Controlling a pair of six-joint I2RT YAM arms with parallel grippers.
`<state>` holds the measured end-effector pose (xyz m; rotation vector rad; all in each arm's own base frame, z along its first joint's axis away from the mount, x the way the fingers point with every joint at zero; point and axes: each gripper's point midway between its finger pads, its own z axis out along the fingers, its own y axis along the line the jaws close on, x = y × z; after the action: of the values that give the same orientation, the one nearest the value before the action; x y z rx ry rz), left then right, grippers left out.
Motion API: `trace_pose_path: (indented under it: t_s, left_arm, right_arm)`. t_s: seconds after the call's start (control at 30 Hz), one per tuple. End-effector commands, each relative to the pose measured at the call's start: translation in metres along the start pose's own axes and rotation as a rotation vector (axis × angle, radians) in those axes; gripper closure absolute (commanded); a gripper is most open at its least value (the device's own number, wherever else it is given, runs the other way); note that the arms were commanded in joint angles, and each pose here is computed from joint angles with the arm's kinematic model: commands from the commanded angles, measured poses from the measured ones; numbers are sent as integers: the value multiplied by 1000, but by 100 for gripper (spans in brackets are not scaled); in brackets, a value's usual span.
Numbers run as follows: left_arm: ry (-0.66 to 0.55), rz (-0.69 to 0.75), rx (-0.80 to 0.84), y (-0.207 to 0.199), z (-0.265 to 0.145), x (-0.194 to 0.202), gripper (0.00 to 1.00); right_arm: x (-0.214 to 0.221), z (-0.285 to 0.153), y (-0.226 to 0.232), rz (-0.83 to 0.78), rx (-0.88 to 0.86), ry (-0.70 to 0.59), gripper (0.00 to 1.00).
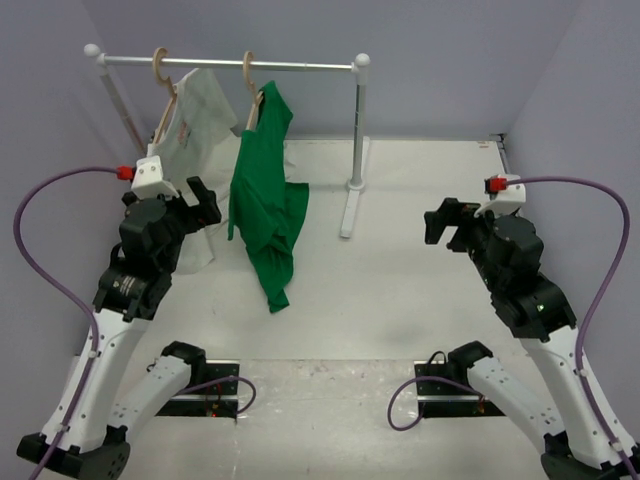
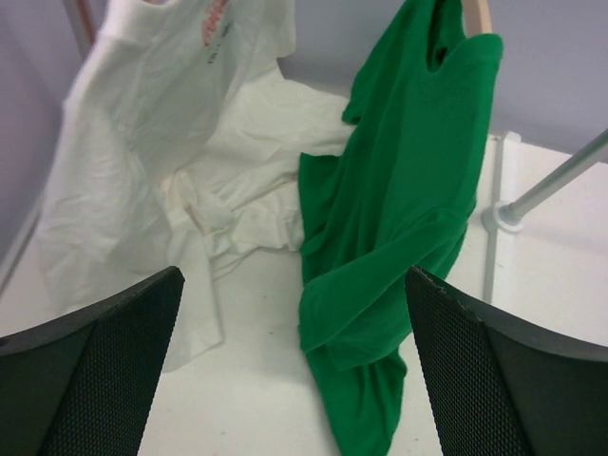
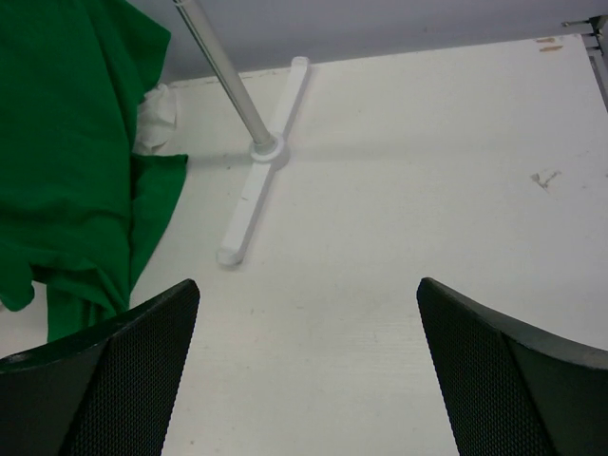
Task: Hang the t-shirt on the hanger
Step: Place the hanger at the clothesline, then reset both arms
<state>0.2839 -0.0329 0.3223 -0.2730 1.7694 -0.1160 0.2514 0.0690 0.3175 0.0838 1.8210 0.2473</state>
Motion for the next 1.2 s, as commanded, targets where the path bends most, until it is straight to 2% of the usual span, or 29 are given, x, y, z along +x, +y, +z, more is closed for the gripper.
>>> trace_pose_path:
  t_s: [0.0,0.17,0.33,0.57,0.87,1.17]
  left_arm:
    - [9,87,-115,36,-24,12,0]
    - [-55,94,-196,64,-35,30,0]
    - [-96,82,-171,64,-37,34,0]
    - [-104,78,-152,66,-41,43,0]
    - [-251,68,-73,65,-62,34,0]
    - [-231,66,-82,66,-60,38,0]
  right_arm:
    - [-11,-30,-14,-10,41,-32,1]
    - [-22,-58,-5,-2,-74,-144,1]
    - [-6,-52,-16,-4,-40,-175,1]
    - [1,-50,-15,-26,-50,-160,1]
    - [0,-50,-17,-38,-40,-155,1]
    - [1,-48,-18,-32,-29,-151,1]
